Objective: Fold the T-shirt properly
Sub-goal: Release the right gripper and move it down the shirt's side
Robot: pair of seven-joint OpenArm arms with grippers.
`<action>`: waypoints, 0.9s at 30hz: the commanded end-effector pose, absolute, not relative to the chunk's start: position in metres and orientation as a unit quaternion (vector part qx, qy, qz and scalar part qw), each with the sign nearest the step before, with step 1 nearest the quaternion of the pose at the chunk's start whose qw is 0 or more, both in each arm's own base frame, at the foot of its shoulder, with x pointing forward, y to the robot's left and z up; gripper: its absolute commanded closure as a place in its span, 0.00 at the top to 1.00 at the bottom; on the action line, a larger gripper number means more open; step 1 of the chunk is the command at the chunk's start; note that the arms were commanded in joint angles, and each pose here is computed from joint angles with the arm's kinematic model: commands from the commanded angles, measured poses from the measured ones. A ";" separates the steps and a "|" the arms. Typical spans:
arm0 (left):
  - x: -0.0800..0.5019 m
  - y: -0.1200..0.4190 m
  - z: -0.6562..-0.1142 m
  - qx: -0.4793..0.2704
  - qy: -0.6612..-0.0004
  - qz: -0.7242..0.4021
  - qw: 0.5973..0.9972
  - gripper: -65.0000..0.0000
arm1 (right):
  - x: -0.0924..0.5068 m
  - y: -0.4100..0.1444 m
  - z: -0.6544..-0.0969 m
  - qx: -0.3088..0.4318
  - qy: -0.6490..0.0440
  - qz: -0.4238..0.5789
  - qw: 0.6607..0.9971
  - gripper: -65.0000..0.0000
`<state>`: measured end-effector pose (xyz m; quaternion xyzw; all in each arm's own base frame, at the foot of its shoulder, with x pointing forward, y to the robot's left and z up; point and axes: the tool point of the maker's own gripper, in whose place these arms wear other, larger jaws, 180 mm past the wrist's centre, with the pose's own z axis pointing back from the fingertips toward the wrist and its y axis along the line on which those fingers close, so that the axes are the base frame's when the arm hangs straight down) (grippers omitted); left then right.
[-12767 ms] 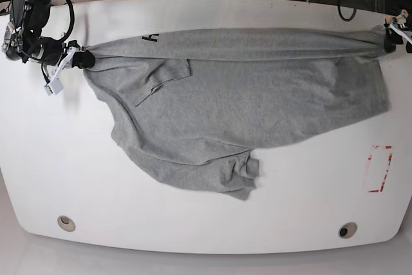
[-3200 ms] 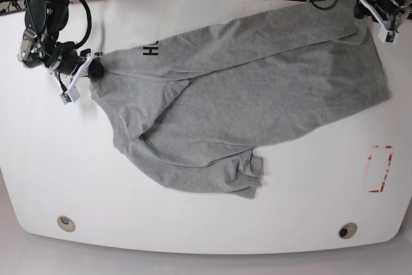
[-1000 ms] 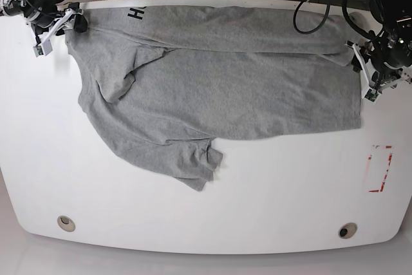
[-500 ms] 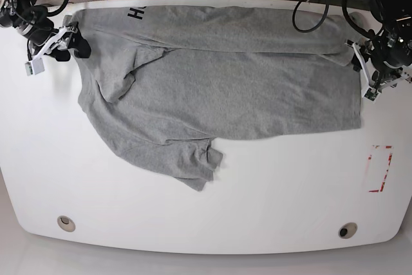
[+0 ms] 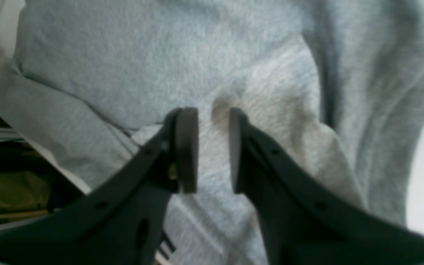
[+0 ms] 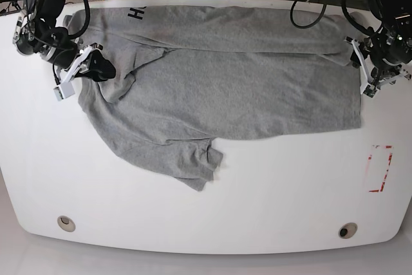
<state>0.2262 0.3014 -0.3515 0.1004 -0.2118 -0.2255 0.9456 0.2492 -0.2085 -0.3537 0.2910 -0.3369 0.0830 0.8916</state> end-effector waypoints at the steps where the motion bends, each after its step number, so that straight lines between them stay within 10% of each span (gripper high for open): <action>1: 0.232 0.306 -0.342 0.112 -0.224 -0.230 0.940 0.44 | 0.259 -0.207 -0.354 0.287 -0.336 0.096 0.892 0.18; 27: 0.233 0.306 -0.341 0.113 -0.225 -0.231 0.940 0.44 | 0.319 -0.196 -0.373 0.155 -0.335 0.136 0.919 0.18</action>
